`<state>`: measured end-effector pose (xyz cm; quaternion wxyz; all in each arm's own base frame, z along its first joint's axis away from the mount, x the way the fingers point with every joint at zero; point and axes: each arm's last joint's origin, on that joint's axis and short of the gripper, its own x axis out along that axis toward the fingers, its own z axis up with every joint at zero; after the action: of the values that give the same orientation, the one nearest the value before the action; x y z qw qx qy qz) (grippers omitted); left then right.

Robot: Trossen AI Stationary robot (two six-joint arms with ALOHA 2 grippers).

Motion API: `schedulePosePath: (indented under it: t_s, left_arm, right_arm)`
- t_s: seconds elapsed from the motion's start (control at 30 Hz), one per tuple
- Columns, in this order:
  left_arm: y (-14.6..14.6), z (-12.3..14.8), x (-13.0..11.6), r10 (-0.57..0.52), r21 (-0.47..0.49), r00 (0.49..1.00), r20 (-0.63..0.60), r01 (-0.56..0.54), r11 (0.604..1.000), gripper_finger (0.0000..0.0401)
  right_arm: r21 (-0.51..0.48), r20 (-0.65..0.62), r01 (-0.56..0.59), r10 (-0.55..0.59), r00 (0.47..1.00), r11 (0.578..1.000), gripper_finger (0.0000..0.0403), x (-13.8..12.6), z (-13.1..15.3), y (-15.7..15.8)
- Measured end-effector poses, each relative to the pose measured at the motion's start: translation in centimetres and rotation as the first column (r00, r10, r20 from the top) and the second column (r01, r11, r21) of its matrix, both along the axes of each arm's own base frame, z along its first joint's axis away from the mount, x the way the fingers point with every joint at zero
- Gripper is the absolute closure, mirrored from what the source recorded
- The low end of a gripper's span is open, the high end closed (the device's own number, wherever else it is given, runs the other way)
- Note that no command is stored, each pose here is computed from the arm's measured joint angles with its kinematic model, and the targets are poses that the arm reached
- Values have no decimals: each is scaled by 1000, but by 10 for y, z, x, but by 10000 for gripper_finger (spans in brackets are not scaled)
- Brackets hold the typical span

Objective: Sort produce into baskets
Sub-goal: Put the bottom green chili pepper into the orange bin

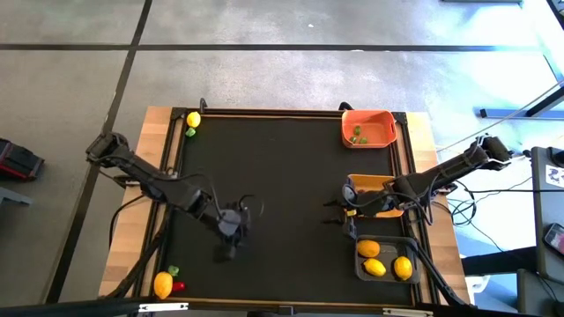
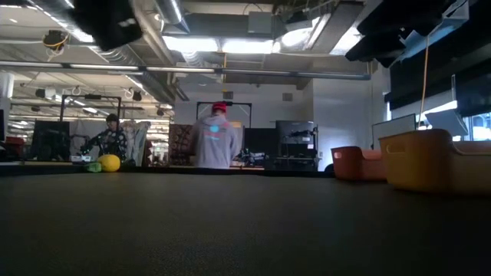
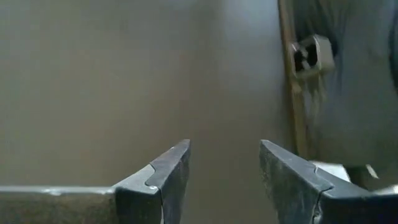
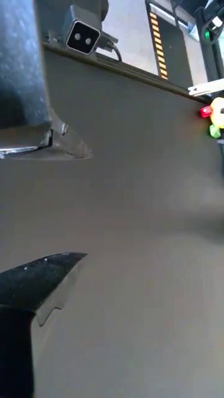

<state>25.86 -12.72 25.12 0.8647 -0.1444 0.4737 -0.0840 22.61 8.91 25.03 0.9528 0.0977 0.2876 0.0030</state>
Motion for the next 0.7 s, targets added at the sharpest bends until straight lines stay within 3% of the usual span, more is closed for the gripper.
schedulePosePath:
  t_s: [0.23, 0.47, 0.7]
  left_arm:
    - [-29, -3, -21, -34, -49, 996, -82, 30, 998, 219]
    - [-49, -7, -43, 0, -74, 978, -206, -16, 997, 219]
    - [-59, -27, -69, 107, -82, 899, -425, -156, 984, 219]
  right_arm:
    - [3, 7, 0, 0, 1000, 1000, 216, 0, 1, 0]
    - [2, 10, 1, -1, 1000, 1000, 217, 1, 1, 0]
    - [3, 10, 1, -1, 1000, 1000, 216, 1, 1, 0]
